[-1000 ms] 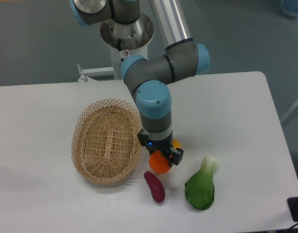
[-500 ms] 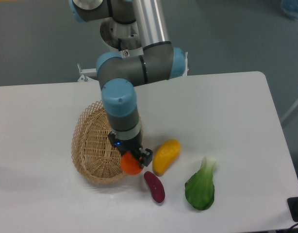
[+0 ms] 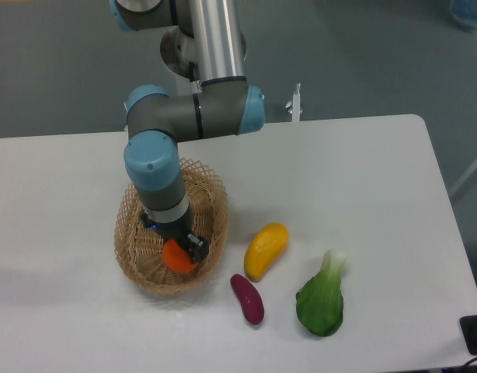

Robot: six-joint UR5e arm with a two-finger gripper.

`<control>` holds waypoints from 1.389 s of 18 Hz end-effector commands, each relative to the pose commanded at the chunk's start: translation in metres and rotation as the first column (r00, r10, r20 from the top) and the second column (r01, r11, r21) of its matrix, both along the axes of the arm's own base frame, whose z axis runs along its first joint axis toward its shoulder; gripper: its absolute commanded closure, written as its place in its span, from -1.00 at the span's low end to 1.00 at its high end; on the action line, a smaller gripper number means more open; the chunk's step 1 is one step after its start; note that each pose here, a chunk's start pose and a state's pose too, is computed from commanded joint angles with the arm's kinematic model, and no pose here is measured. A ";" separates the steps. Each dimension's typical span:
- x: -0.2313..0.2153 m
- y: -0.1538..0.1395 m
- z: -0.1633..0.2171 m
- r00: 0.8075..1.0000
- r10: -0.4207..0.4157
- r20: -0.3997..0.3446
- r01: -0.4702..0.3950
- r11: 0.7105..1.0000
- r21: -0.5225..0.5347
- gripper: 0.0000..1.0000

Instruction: Place the orange in the basket

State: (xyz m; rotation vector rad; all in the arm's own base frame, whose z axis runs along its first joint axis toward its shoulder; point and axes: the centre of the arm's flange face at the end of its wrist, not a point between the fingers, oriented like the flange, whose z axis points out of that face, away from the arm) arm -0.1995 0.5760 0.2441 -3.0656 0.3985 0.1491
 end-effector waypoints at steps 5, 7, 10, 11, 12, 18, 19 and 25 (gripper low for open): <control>0.013 0.000 -0.005 1.000 -0.016 0.012 0.016 1.000 -0.007 -1.00; 0.015 -0.002 -0.007 1.000 -0.021 0.017 0.021 1.000 -0.010 -1.00; 0.013 0.000 -0.005 1.000 -0.021 0.001 0.021 1.000 0.013 -1.00; 0.013 0.001 -0.003 1.000 -0.022 -0.007 0.022 1.000 0.020 -1.00; 0.010 0.002 0.000 1.000 -0.018 -0.015 0.019 1.000 0.025 -1.00; -0.053 -0.014 0.032 0.993 0.076 -0.089 -0.070 0.995 0.068 -1.00; -0.067 -0.019 0.038 0.991 0.098 -0.094 -0.091 0.993 0.076 -1.00; -0.150 -0.063 0.053 0.980 0.164 -0.109 -0.155 0.985 0.081 -1.00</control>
